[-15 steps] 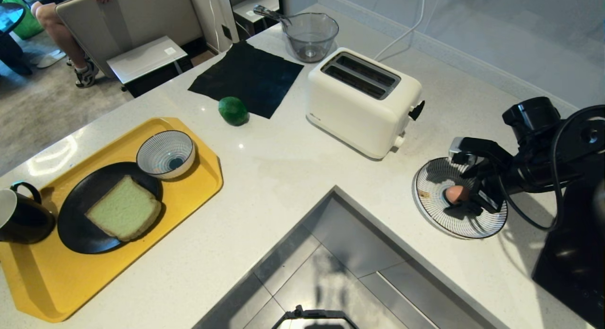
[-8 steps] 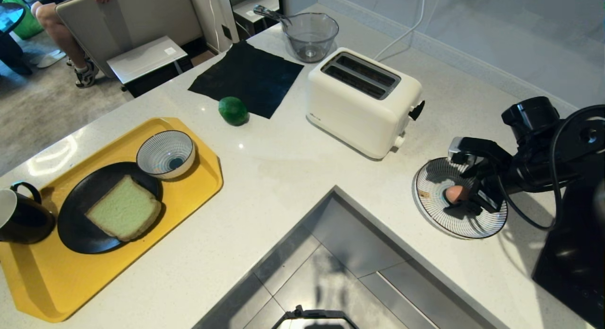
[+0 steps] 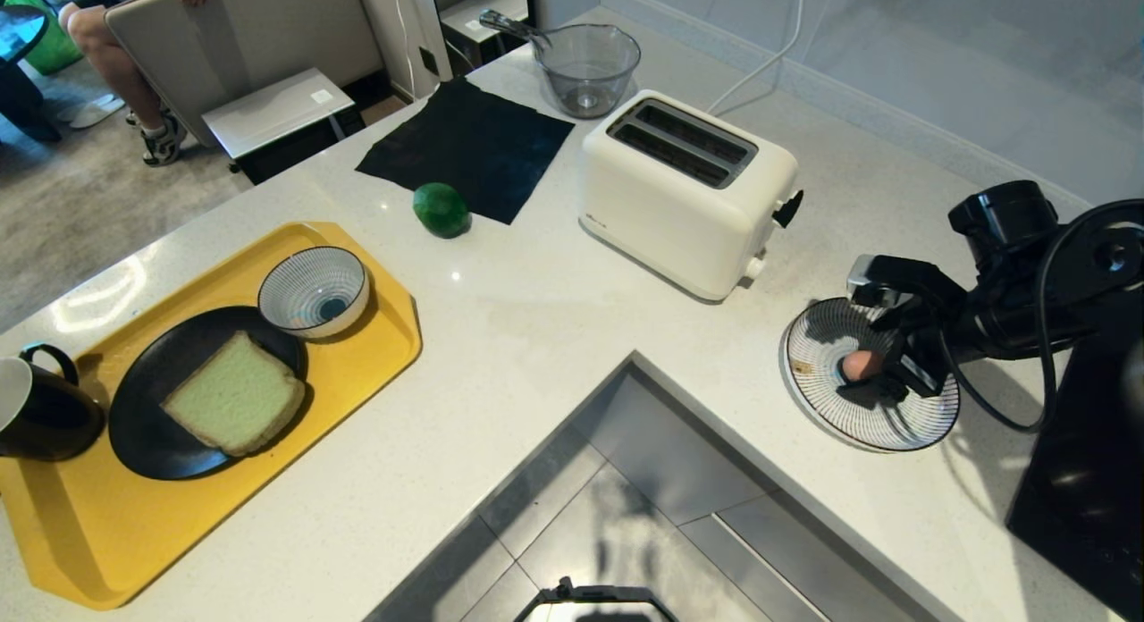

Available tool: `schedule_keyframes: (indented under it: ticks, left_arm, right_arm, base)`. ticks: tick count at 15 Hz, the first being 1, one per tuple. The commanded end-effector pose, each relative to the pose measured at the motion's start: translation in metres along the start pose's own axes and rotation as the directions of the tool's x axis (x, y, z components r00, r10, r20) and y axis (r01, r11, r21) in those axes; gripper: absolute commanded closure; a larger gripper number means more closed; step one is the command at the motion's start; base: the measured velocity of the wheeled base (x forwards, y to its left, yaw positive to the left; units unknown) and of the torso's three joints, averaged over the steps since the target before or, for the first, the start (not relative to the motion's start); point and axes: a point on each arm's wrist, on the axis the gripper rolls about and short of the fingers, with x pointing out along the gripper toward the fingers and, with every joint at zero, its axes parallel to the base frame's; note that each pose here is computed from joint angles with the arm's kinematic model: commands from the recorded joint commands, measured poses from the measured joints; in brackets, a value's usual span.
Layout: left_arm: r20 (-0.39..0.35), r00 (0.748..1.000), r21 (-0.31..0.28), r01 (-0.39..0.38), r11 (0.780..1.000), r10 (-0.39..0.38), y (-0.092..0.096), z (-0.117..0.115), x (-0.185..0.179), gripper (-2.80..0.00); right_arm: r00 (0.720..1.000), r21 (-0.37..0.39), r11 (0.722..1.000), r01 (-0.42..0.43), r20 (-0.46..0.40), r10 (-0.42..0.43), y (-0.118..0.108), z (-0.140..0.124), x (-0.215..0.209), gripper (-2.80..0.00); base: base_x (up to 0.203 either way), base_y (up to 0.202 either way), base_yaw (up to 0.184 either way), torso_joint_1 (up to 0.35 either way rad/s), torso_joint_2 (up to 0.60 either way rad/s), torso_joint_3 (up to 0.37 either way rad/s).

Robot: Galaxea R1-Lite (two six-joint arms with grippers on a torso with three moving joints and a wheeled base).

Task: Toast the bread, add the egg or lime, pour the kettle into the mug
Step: Pick up the egg

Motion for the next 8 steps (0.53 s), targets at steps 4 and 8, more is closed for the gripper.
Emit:
schedule_keyframes:
  ticks: [4,8]
  left_arm:
    - [-0.014,1.0,0.001,0.0,1.0,0.0,0.0,-0.0047,0.0009,0.0]
    - [-0.014,1.0,-0.001,-0.001,1.0,0.001,0.0,-0.0047,0.0009,0.0]
  right_arm:
    - [1.0,0.001,1.0,-0.001,-0.006,0.001,-0.0012,-0.0022,0.0012,-2.8]
    - [1.0,0.001,1.0,0.005,-0.001,-0.005,-0.0015,-0.0023,-0.0027,-2.8]
  base:
    - [0.0,0.0,0.0,0.0,0.0,0.0]
    - [0.0,0.0,0.0,0.0,0.0,0.0]
